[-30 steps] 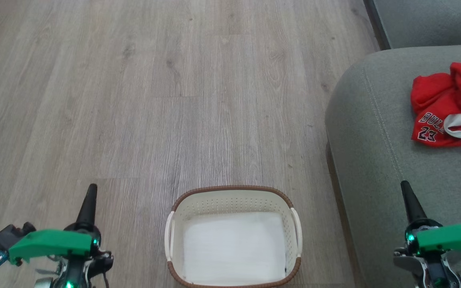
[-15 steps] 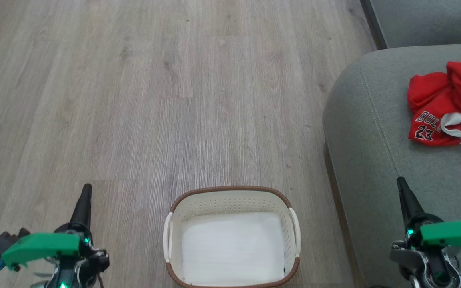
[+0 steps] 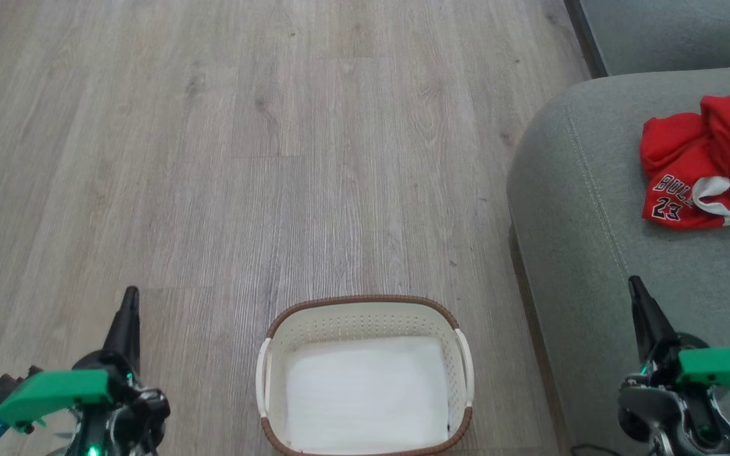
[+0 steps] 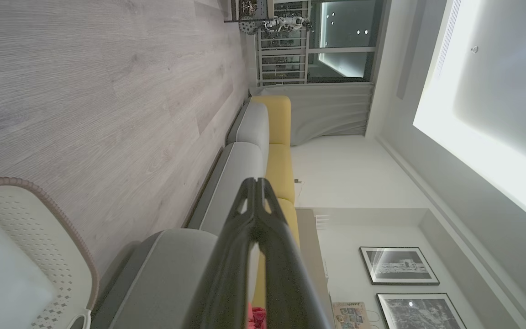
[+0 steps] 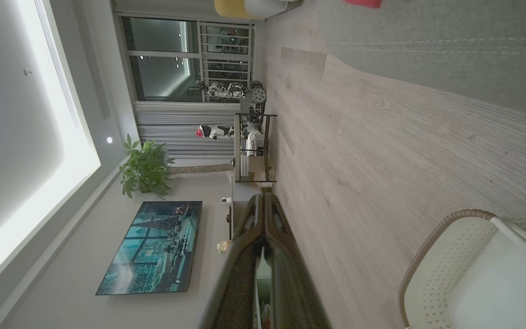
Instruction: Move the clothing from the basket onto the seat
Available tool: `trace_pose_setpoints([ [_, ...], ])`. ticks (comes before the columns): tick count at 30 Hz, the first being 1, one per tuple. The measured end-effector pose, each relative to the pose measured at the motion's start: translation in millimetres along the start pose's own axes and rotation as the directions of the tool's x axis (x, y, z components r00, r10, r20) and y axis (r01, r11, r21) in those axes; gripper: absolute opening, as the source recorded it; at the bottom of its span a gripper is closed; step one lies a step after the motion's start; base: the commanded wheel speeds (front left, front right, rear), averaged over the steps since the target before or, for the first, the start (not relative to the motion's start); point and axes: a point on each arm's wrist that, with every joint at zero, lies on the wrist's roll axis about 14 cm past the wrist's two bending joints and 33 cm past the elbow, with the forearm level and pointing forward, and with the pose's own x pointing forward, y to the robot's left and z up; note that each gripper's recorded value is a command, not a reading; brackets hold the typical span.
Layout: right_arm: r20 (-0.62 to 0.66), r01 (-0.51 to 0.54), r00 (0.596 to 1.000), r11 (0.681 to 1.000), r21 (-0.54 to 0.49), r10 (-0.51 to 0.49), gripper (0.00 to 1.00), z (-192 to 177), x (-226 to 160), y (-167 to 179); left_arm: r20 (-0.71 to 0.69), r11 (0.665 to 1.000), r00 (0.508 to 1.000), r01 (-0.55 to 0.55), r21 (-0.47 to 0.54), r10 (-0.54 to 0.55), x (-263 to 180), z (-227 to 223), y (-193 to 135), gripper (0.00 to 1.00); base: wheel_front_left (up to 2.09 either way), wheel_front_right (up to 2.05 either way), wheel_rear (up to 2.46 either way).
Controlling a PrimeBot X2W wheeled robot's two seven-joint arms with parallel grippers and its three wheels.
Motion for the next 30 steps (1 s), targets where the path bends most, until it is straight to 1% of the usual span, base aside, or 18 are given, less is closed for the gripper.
trace_pose_setpoints([
  [4, 0.003, -0.015, 1.000, 0.999, 0.034, 0.015, 0.00, 0.8, 3.4, 4.9, 0.011, 0.999, 1.000, 0.020, -0.031, -0.020, 2.6, 3.6, -5.3, 0.00, 0.00, 0.00, 0.00],
  [30, -0.001, -0.015, 1.000, 0.999, 0.036, 0.015, 0.00, 0.7, 3.2, 4.8, 0.012, 0.999, 1.000, 0.020, -0.036, -0.020, 2.7, 3.3, -5.3, 0.00, 0.00, 0.00, 0.00],
])
